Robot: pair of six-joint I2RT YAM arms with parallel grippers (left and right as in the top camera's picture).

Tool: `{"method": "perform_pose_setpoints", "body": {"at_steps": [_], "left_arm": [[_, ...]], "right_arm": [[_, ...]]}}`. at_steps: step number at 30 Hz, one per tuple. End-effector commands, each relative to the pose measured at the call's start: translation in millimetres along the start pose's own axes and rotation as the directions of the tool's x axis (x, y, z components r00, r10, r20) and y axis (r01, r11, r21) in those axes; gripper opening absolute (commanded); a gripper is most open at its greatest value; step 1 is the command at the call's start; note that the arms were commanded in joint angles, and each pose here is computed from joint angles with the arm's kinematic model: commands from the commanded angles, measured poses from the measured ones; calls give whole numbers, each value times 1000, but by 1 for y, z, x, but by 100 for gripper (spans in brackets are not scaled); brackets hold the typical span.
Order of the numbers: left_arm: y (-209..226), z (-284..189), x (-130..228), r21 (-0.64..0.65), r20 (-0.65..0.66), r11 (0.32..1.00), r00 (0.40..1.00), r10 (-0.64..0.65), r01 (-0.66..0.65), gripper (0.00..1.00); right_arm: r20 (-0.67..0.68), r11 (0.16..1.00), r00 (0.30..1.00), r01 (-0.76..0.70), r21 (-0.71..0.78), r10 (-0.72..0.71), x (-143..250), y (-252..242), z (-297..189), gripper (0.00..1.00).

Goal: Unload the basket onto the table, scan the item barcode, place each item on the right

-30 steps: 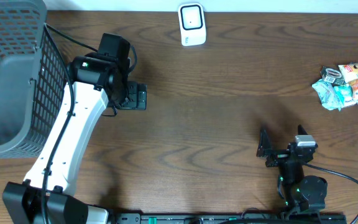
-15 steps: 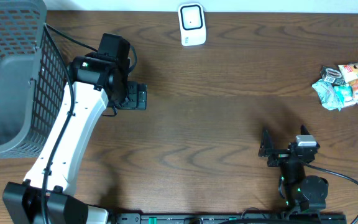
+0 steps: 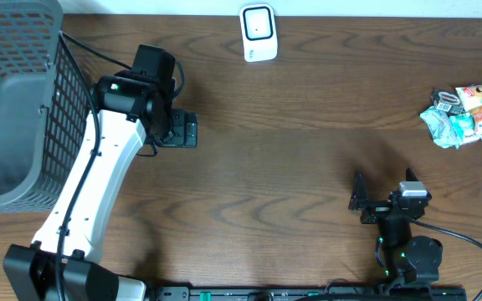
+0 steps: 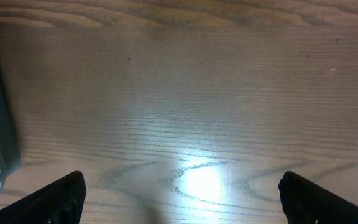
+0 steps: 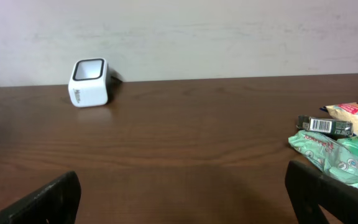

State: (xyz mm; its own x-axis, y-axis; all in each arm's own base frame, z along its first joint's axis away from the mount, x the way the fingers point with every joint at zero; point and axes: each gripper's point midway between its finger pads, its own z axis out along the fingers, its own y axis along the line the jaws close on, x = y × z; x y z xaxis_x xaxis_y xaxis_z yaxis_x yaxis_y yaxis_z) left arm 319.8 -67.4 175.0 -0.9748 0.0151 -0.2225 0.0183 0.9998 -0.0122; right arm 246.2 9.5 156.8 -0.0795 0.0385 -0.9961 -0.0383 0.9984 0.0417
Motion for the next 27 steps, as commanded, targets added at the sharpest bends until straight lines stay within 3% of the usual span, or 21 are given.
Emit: {"method": "perform_pose_setpoints", "body": {"at_steps": [1,27], "left_arm": [[1,1,1,-7,-7,1000,1000,-5,5,98],[3,1,7,-16,-33,1000,999,-3,3,98]], "right_arm": [[2,1000,1000,-7,11,7,1,-2,0,99],[2,1000,1000,-7,11,7,1,-2,0,99]]}}
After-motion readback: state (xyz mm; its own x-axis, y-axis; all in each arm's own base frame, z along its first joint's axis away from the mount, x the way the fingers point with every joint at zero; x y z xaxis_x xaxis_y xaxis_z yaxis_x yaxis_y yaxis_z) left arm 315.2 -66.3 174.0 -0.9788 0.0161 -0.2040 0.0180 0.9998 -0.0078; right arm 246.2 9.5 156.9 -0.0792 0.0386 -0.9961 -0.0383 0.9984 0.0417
